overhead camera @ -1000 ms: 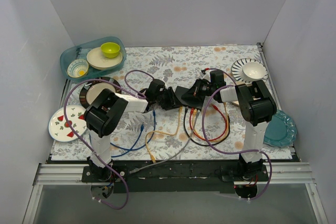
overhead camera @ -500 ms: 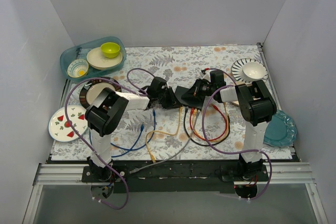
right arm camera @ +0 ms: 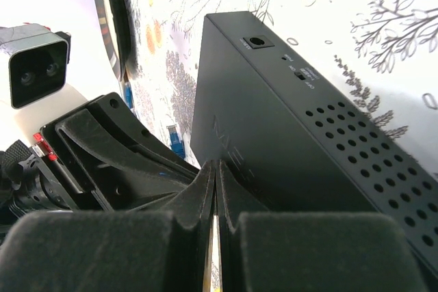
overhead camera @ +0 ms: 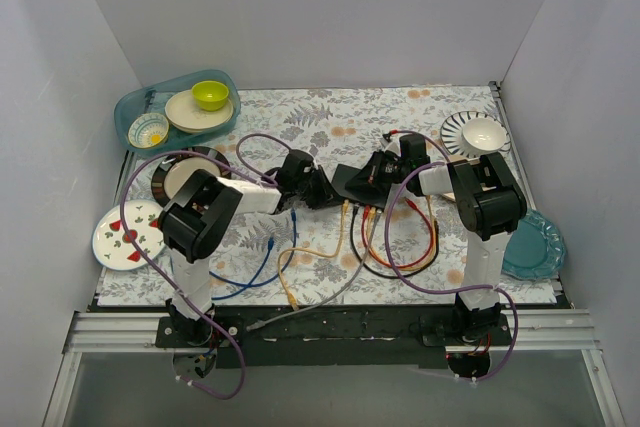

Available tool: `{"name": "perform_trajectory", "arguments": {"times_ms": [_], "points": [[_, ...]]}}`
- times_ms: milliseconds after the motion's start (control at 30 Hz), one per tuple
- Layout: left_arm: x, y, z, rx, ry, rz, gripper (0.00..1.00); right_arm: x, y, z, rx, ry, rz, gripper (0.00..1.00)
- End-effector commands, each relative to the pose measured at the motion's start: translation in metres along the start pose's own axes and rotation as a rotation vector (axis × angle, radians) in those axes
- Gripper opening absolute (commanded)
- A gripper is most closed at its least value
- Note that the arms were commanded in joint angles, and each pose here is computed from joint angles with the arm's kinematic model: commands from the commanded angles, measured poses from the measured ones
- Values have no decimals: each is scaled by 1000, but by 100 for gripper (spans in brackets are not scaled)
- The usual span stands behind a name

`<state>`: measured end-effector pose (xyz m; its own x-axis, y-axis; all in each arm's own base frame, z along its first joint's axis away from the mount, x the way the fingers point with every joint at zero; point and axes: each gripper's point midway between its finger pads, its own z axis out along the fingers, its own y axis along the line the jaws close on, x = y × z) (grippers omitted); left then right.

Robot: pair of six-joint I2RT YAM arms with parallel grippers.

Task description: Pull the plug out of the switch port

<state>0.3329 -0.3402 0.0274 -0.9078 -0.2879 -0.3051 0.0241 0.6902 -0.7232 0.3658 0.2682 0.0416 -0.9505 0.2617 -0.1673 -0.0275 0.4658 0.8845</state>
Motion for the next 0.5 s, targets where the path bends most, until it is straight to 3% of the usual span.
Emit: {"name": "perform_trajectory", "arguments": {"times_ms": [0,67,133,467], "points": [[55,103,-22,-373,114,-49,1,28,-62,0,191,32,92,6],[50,99,-24,-368,92,-48,21,28,-62,0,191,30,90,6],[42,90,-24,-349,67,-47,35,28,-62,0,190,29,89,6],[48,82,-11,-301,121,-44,43,30,-61,-2,189,28,88,6]]}}
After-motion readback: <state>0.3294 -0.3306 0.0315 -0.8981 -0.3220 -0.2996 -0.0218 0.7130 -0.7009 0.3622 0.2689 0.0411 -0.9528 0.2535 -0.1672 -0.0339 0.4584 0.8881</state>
